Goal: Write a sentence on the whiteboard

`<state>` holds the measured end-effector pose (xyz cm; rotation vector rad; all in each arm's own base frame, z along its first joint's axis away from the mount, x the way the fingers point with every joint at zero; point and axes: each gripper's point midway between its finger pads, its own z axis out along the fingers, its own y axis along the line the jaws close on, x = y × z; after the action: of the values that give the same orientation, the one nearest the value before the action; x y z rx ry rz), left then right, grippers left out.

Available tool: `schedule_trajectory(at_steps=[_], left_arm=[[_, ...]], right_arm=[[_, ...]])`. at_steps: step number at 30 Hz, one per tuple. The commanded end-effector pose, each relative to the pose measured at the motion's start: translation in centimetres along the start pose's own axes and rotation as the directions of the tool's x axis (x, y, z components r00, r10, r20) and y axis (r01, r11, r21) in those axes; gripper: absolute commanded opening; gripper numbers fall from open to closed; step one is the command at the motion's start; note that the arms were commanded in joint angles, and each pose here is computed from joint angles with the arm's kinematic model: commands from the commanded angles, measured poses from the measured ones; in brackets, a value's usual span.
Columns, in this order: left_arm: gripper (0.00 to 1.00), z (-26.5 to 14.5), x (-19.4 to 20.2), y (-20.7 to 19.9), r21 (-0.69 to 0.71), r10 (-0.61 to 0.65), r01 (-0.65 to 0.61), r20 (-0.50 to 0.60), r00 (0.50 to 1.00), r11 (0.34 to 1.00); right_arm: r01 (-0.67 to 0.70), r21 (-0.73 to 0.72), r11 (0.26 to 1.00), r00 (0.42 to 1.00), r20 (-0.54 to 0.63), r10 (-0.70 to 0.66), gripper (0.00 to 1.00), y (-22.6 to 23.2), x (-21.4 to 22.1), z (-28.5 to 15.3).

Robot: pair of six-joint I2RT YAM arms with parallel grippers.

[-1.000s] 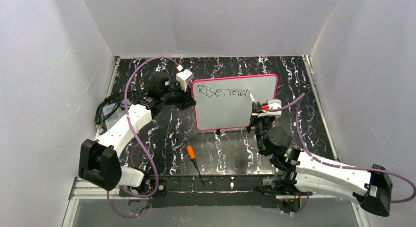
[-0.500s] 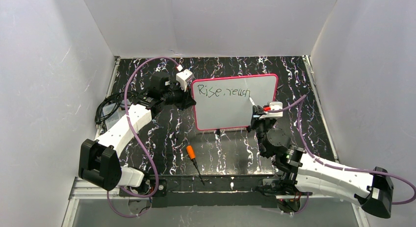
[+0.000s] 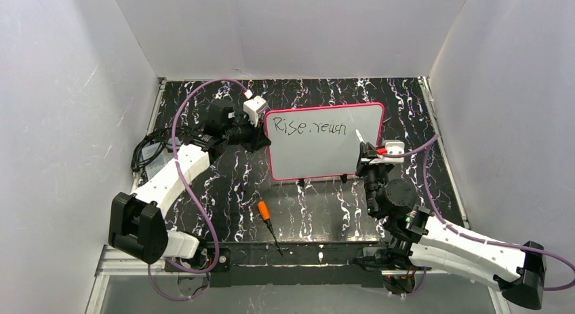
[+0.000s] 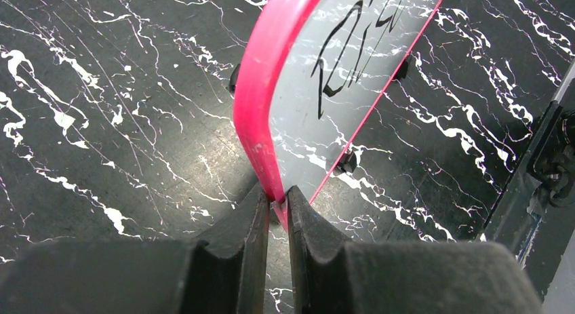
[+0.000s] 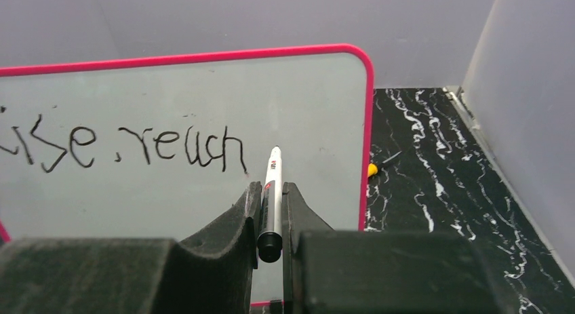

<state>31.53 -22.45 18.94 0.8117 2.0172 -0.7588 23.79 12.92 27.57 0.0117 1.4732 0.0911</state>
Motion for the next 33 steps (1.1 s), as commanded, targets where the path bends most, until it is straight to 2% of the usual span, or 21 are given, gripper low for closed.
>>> schedule_trajectory(at_steps=[1,10,18,22,33], left_arm=[[0.00,-0.5,0.1,-0.9,0.019,0.003,-0.002,-0.009,1.000,1.000],[0.00,-0.5,0.1,-0.8,0.019,0.002,-0.002,-0.009,1.000,1.000],[0.00,-0.5,0.1,-0.9,0.020,0.003,-0.003,-0.008,1.000,1.000],[0.00,-0.5,0.0,-0.9,0.020,0.004,-0.004,-0.007,1.000,1.000],[0.00,-0.5,0.0,-0.9,0.022,0.004,-0.003,-0.006,1.000,1.000]], right_arm=[[-0.044,0.039,0.998,0.996,0.085,0.041,0.01,-1.1,-3.7,0.9],[-0.059,0.042,0.997,0.990,0.130,0.053,0.01,-1.7,-5.1,3.2],[-0.058,-0.017,0.998,0.988,0.143,0.060,0.01,-0.4,-5.9,3.9],[-0.064,-0.034,0.997,0.993,0.094,0.066,0.01,-0.1,-4.2,3.8],[-0.097,0.049,0.994,0.993,-0.064,0.100,0.01,-1.7,2.2,2.5]])
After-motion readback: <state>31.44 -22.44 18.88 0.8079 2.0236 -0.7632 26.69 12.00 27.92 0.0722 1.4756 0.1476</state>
